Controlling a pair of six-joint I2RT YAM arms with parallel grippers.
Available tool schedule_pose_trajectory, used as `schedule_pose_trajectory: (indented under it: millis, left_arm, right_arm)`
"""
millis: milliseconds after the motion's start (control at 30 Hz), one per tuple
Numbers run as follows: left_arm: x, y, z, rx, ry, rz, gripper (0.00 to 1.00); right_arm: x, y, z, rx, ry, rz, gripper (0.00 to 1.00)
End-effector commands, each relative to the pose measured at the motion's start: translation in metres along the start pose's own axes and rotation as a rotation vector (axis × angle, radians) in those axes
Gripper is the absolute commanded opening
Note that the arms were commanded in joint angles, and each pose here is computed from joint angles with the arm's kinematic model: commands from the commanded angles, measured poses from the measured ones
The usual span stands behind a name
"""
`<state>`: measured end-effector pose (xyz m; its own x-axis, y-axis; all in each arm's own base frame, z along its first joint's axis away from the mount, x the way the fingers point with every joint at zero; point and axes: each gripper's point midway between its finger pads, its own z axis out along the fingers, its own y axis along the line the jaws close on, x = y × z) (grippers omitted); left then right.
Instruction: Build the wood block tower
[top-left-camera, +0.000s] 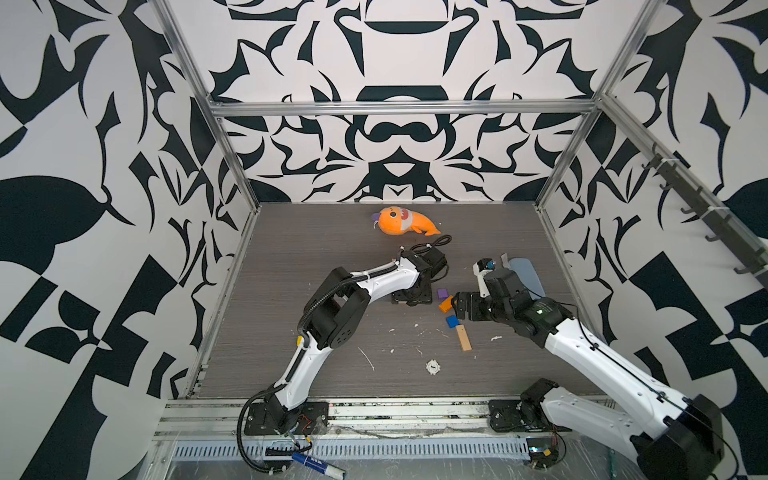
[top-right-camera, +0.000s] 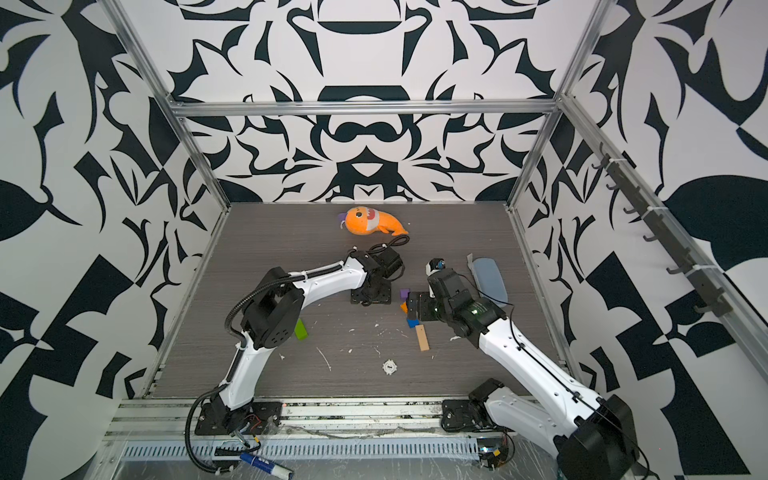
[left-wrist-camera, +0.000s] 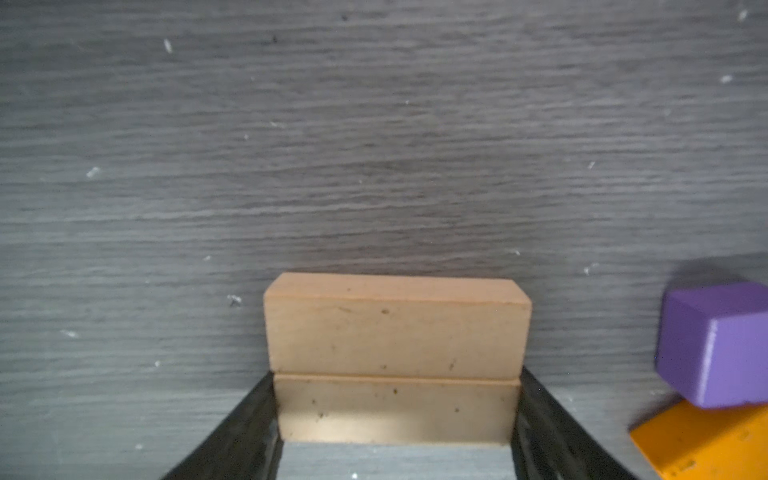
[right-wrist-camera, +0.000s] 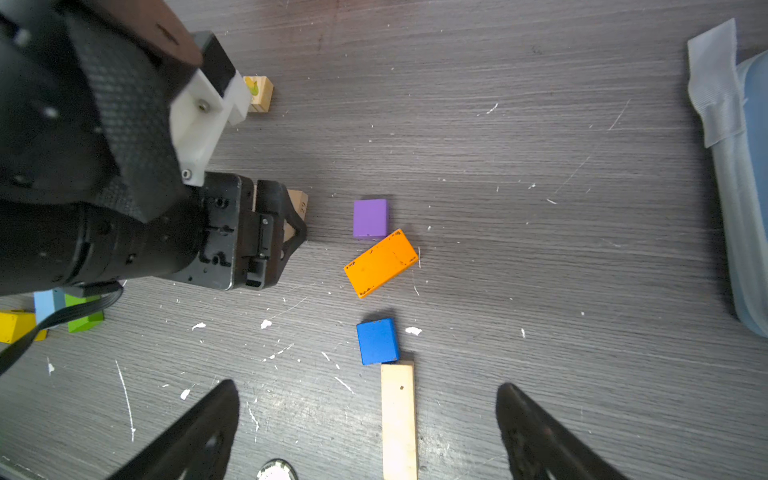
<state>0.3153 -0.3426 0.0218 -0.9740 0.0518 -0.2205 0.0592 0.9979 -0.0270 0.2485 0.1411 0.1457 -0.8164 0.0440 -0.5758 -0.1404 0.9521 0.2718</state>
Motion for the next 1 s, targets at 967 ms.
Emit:
schedule_pose_trajectory:
  millis: [967]
  left_arm:
    - [0.015, 0.016, 0.018, -0.046, 0.059, -0.008, 0.99]
  right_arm:
    - [-0.011, 0.005, -0.008, -0.019, -0.023, 0.007, 0.99]
